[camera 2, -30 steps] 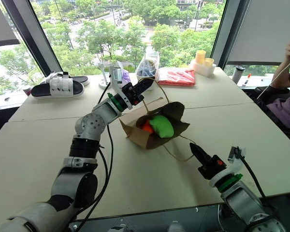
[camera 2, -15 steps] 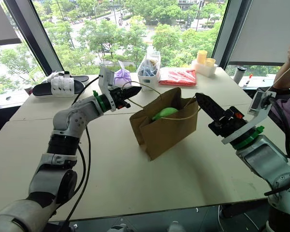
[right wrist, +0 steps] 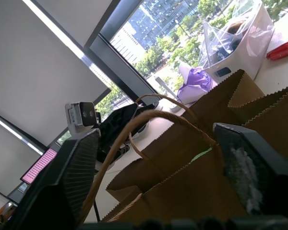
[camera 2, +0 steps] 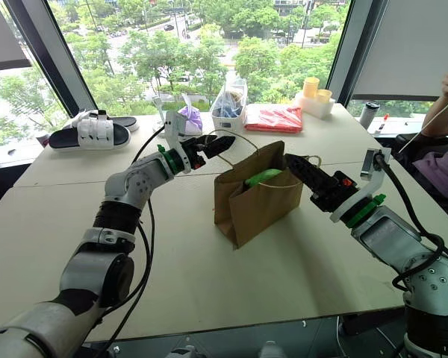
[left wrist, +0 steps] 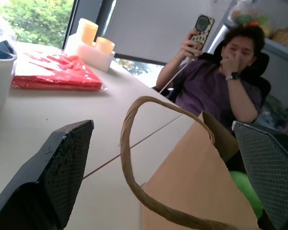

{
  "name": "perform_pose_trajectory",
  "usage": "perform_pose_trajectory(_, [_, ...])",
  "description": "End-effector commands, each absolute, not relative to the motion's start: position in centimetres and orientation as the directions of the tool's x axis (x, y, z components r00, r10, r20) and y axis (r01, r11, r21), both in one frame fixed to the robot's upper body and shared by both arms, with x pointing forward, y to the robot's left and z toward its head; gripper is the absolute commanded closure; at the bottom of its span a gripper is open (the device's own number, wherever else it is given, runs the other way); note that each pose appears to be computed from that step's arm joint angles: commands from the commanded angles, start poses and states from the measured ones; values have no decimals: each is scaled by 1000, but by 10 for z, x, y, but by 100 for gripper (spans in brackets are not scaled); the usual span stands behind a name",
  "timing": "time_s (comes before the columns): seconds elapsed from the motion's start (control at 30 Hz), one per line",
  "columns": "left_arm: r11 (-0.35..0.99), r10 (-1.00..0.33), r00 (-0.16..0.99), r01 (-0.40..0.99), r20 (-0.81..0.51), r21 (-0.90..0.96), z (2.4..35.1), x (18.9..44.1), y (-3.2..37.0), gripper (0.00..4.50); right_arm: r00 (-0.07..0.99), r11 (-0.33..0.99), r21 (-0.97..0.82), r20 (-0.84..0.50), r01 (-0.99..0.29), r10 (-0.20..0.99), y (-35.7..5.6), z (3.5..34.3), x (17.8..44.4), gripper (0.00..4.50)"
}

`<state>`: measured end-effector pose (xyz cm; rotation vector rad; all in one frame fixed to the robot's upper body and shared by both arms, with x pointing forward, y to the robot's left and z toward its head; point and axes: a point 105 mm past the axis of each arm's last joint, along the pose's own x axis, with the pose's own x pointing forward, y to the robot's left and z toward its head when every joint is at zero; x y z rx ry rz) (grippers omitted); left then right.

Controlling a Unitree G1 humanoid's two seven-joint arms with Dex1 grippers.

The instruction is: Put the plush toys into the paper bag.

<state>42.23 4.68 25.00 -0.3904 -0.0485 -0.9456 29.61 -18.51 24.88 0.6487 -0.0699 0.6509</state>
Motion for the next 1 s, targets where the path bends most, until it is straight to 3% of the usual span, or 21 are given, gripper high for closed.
perform_pose_trajectory(0.03, [434,-810,506,857,296,-276,277,411,53,0,751,573,491,349,-656,561,-188,271,279,4])
perform_pose_trajectory(0.27, [320,-856,429,878,289,-355,266,395,96,0,675,481,482,422,-732,605,-189,264,247,4])
perform_pose_trajectory(0.37, [308,-873,412,881,263,-358,258,386,115,0,705,505,513,341,-694,623,-186,241,244,4])
perform_pose_trajectory(0.47, [381,-879,448,866,164,-322,233,381,133,0,718,563,502,190,-657,669,-169,211,246,4])
perform_pose_trajectory(0.57, [462,-870,490,853,64,-242,211,376,142,0,737,612,482,113,-627,666,-162,194,255,93])
perform_pose_trajectory(0.73, [452,-885,464,874,32,-176,201,359,131,0,723,626,450,66,-637,688,-150,179,268,363])
perform_pose_trajectory(0.8, [438,-893,448,885,33,-157,199,354,122,0,708,623,440,43,-647,705,-144,174,274,443])
perform_pose_trajectory(1.0, [347,-934,354,930,45,-118,192,343,82,0,682,615,418,13,-668,732,-134,169,288,443])
